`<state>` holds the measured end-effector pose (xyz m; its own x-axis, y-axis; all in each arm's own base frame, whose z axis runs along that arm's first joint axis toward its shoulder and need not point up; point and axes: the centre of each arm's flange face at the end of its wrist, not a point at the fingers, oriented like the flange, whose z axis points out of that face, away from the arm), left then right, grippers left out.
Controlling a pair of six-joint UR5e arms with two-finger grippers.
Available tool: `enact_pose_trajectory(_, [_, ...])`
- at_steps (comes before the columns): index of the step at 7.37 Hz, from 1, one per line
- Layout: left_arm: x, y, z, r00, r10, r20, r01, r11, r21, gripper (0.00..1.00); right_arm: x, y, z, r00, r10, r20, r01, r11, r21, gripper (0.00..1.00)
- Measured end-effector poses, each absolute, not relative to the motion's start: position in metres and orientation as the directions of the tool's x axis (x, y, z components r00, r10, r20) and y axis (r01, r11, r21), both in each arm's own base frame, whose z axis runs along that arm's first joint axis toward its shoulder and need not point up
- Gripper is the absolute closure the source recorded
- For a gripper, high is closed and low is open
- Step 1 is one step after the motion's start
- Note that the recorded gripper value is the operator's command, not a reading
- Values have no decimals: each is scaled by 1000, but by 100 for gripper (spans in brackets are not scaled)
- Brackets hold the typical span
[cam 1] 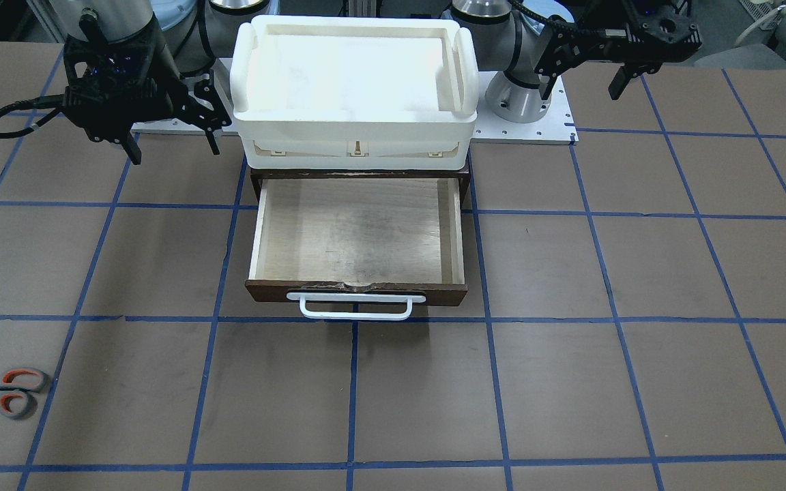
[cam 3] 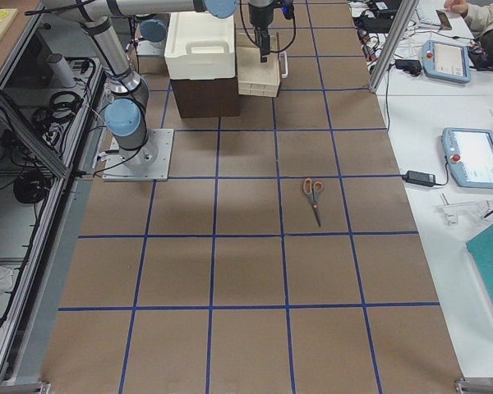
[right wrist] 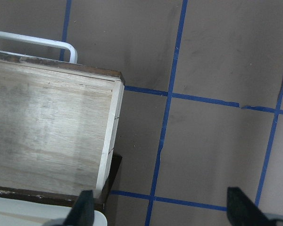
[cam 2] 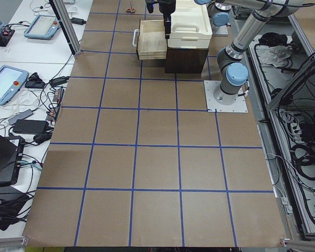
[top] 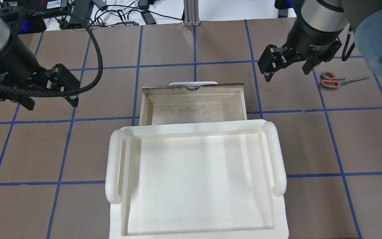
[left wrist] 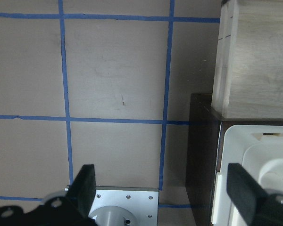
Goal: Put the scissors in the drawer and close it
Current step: 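Move the right gripper over the grey-and-orange scissors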
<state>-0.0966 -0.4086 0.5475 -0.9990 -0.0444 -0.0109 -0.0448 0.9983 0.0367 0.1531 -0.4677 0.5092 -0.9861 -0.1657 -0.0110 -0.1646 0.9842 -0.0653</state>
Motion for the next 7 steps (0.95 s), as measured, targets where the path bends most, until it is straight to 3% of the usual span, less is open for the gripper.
enact_pose_trajectory(5, [-97,-409,547,-999,-44,-11,-45,998,37,0,152,-471,511,-986,-168,-13,-166,983,-80,0])
enact_pose_trajectory(7, [-97,-409,547,-999,-46,-10,-47,998,38,0,117,-483,511,-969,-247,-9,-245,965,-91,0])
